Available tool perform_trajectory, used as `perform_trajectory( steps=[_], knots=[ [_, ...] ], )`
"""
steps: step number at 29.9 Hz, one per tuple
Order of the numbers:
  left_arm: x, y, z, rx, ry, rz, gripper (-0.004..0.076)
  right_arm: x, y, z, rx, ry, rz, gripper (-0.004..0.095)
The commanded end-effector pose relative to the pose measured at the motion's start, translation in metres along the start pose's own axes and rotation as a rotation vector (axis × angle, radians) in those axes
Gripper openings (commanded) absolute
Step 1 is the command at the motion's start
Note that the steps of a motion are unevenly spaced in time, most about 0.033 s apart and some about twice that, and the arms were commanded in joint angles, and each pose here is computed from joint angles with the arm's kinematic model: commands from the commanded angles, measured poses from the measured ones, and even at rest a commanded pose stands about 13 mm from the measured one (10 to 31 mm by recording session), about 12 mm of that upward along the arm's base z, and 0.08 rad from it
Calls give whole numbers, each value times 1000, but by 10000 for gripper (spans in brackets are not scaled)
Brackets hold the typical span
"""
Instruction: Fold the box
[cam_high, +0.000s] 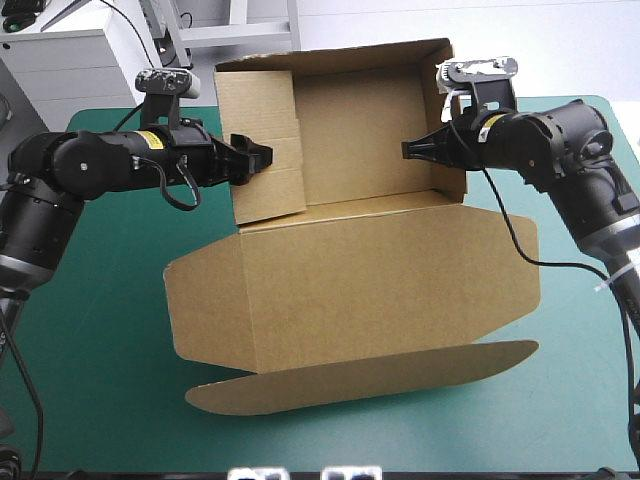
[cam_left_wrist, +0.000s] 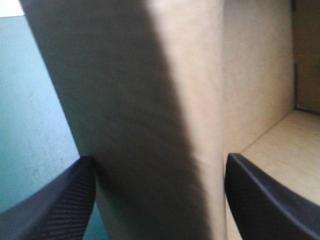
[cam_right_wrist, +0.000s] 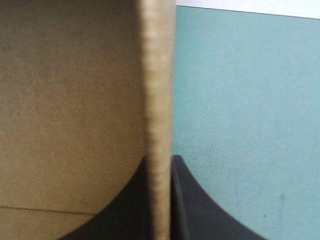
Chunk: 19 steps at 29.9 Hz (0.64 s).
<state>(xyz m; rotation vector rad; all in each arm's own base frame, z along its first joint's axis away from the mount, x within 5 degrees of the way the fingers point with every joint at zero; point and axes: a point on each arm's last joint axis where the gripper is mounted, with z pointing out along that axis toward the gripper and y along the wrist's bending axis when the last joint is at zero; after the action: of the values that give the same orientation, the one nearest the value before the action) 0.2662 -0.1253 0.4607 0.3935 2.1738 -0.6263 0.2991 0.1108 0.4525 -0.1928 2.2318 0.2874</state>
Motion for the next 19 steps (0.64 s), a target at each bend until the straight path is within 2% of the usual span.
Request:
perform_trajectory(
  steps=[1,5,12,19],
  knots=[
    [-8,-4,-11,-74,-66,-26,509,-15,8,-22,-73,-142,48,-8],
    [-8,-2,-9,-157,-71,-15,422,-14,7,-17,-63,-129,43,-8],
    [-12,-8,-8,-127,-117,24,-10,-13,6,-3,-43,-100,50,-8],
    [-12,-6,-6,-140,-116,59,-8,-12,6,2,-43,-89,39,-8]
  ],
)
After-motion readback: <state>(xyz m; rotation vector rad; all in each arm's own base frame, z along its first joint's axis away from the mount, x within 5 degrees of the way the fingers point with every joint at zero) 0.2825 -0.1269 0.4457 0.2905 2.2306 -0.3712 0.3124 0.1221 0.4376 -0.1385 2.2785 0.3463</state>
